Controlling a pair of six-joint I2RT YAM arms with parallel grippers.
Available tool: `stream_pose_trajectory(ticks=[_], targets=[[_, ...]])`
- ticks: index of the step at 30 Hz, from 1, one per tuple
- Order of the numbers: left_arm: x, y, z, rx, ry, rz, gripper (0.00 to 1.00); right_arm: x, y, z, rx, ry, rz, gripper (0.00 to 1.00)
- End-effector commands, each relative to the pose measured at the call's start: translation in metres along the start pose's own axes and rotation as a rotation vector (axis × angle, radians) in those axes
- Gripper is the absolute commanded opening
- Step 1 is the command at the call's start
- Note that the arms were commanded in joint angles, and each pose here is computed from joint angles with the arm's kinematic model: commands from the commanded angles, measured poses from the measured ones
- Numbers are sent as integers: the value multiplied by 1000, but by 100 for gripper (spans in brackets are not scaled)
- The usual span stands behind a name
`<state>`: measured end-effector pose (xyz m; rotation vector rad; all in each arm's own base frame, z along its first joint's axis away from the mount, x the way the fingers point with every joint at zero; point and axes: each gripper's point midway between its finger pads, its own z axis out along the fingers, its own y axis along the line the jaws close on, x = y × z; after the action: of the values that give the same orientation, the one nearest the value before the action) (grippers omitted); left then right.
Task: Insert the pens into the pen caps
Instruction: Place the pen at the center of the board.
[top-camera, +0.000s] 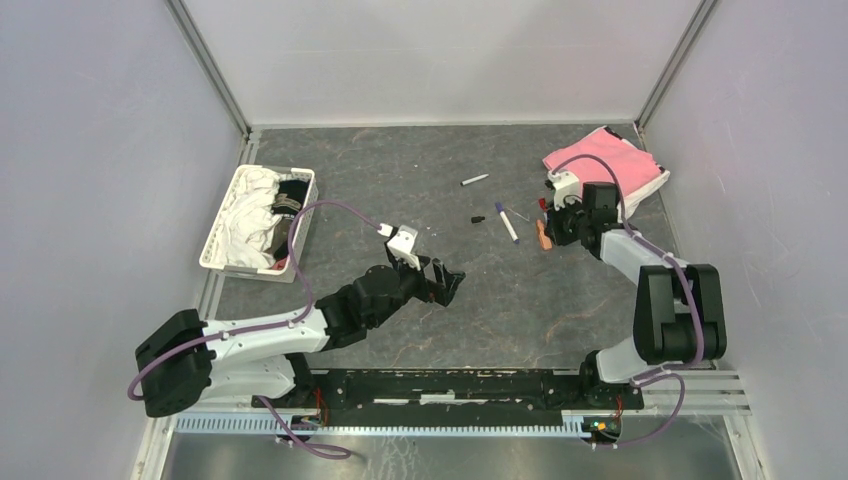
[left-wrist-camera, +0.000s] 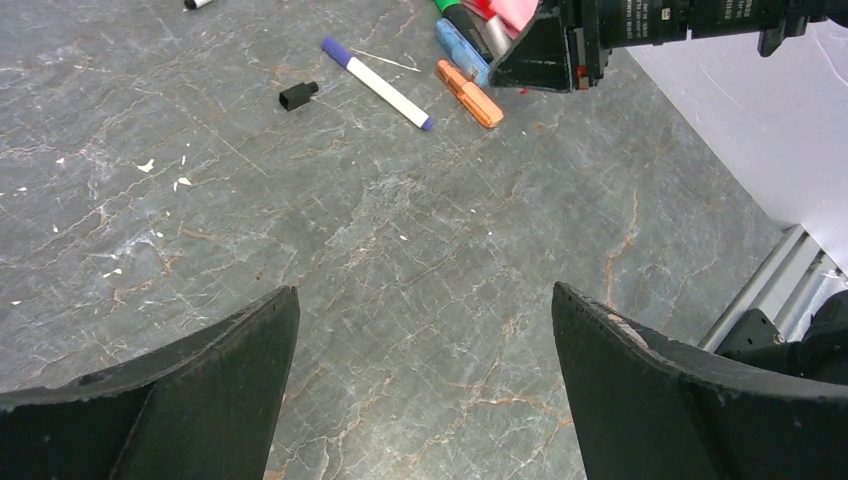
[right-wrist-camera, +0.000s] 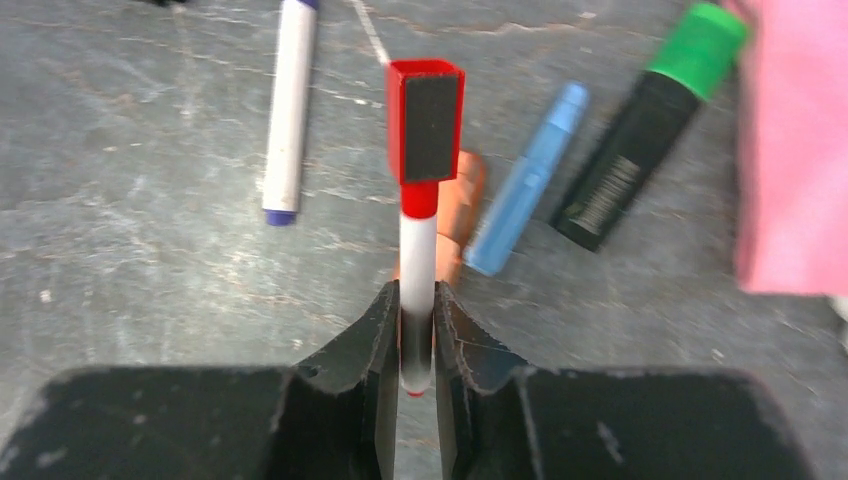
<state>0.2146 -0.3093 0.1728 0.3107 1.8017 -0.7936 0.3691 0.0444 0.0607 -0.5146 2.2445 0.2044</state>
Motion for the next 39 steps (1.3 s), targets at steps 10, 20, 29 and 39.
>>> stream_pose_trajectory(ticks=[10,20,29,39], targets=[[-23,14,-10,-71,-87,-7,99,-27,16,38,-139,31,74,28],[-27,13,-7,-76,-96,-9,99,-86,63,-14,-378,-285,-231,32],[-31,24,-13,-114,-126,-16,100,-145,93,-46,-539,-544,-568,64],[-53,68,64,-21,145,6,100,-137,97,-49,-543,-399,-331,64]])
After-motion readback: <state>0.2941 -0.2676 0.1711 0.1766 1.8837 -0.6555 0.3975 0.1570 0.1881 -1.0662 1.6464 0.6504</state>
